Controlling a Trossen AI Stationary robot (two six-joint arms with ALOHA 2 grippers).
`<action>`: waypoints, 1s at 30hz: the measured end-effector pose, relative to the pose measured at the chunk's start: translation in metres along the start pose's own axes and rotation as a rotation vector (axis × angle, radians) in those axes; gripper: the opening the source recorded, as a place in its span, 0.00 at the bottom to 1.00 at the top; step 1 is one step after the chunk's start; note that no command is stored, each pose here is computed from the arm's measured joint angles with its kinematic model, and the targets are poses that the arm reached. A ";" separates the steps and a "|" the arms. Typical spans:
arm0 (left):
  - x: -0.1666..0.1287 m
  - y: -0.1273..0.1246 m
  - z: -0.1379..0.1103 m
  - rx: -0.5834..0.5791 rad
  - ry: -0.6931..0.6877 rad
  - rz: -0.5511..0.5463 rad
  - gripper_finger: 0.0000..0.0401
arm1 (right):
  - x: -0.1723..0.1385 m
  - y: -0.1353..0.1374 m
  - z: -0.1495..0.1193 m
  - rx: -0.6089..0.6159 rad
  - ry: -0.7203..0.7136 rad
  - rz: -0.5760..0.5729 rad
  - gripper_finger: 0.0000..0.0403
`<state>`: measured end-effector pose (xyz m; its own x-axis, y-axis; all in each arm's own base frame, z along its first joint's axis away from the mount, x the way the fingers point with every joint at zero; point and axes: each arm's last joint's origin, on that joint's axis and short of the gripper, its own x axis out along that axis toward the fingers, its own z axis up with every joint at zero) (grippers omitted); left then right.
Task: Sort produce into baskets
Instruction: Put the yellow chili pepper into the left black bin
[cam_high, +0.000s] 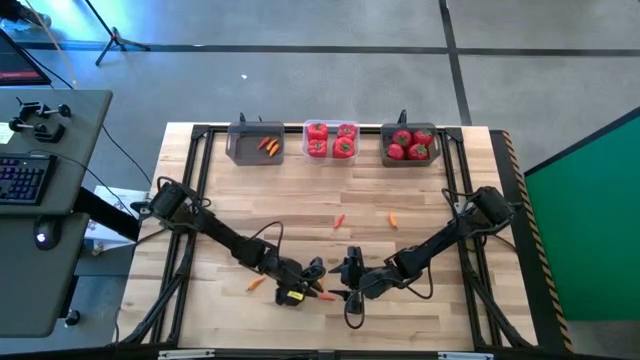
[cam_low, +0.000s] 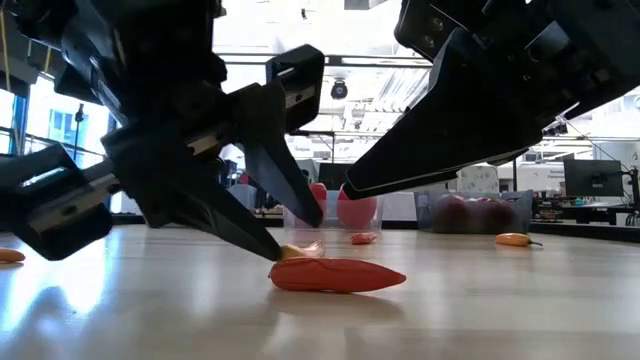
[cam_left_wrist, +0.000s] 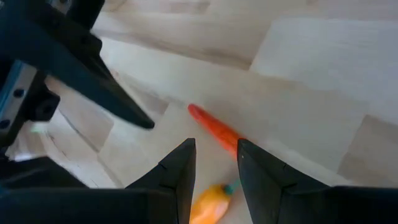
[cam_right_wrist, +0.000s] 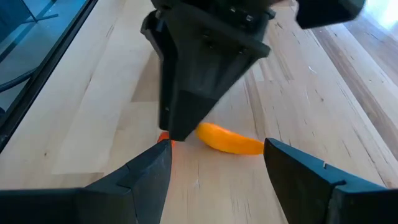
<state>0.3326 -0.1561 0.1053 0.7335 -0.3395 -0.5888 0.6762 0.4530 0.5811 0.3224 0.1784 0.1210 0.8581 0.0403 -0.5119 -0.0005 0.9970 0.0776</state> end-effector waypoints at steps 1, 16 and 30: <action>0.000 0.000 0.000 0.000 0.006 0.003 0.27 | 0.000 0.000 0.000 0.000 0.000 0.000 0.61; 0.000 0.000 -0.004 0.018 0.077 0.035 0.26 | 0.000 0.000 0.000 0.000 0.000 0.000 0.61; 0.008 0.000 -0.006 -0.011 0.087 0.108 0.26 | 0.000 0.000 0.000 0.000 0.001 -0.001 0.61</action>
<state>0.3375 -0.1536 0.0969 0.7926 -0.2158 -0.5702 0.5927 0.4920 0.6377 0.3224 0.1783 0.1209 0.8575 0.0397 -0.5130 -0.0002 0.9970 0.0770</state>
